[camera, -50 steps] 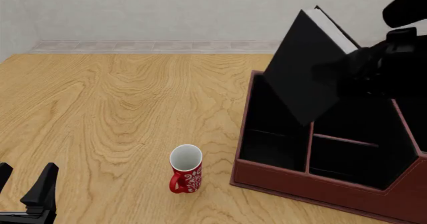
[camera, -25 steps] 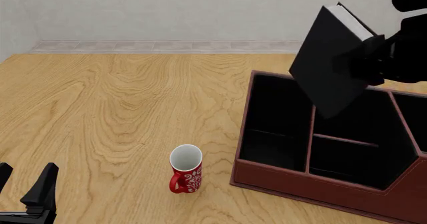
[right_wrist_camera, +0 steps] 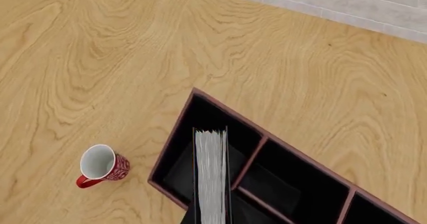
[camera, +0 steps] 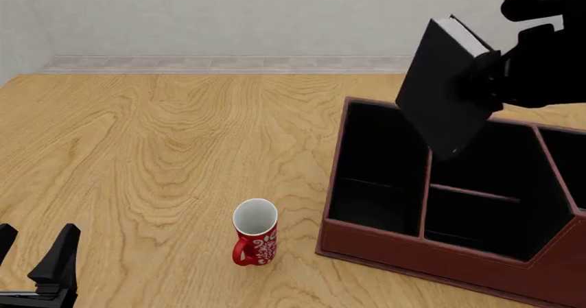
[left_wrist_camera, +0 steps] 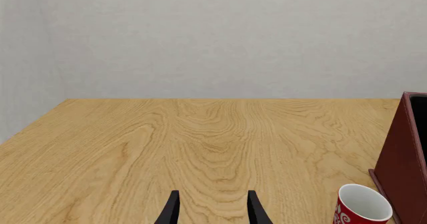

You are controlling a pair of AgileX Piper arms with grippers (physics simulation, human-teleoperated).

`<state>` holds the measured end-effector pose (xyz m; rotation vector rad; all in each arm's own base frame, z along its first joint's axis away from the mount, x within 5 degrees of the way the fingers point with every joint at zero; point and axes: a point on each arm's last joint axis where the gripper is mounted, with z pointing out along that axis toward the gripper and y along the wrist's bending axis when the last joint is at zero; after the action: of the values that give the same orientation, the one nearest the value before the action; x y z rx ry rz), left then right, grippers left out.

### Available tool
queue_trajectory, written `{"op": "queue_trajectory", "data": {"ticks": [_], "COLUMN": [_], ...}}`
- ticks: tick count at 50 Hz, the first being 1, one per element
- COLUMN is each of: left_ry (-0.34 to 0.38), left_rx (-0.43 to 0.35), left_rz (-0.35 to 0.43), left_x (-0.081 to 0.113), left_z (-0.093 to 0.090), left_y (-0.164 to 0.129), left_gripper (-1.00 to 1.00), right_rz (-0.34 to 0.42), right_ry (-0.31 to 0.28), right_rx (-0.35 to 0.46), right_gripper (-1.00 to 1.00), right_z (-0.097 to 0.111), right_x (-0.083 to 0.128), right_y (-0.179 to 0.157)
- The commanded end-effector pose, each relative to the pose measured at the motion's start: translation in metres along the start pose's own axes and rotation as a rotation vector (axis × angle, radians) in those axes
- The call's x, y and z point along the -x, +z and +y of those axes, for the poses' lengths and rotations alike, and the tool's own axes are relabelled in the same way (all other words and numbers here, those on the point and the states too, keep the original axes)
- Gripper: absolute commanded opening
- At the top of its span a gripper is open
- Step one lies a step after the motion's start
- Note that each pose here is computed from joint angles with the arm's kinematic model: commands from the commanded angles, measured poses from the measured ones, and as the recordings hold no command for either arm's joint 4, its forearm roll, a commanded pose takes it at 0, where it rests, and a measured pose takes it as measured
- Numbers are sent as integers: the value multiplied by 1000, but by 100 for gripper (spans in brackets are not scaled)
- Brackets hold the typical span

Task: Pick up the book and place it in the left compartment of the caddy.

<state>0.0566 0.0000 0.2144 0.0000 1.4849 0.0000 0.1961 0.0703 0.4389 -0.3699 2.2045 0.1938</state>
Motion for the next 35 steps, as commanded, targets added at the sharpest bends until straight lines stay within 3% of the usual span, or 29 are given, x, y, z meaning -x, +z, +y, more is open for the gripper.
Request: {"op": "queue_trajectory", "data": {"ticks": [1,35], "left_ry": [0,0], "left_rx": [0,0], "left_rz": [0,0], "left_x": [0,0], "left_z": [0,0], "left_y": [0,0], "left_gripper": [100,100], "right_rz": [-4,68], "right_ry": [43,68], "right_rx": [4,7], "right_gripper": [-100,-100], "right_z": [1,3], "right_x": [5,-8], "right_y": [11,71]}}
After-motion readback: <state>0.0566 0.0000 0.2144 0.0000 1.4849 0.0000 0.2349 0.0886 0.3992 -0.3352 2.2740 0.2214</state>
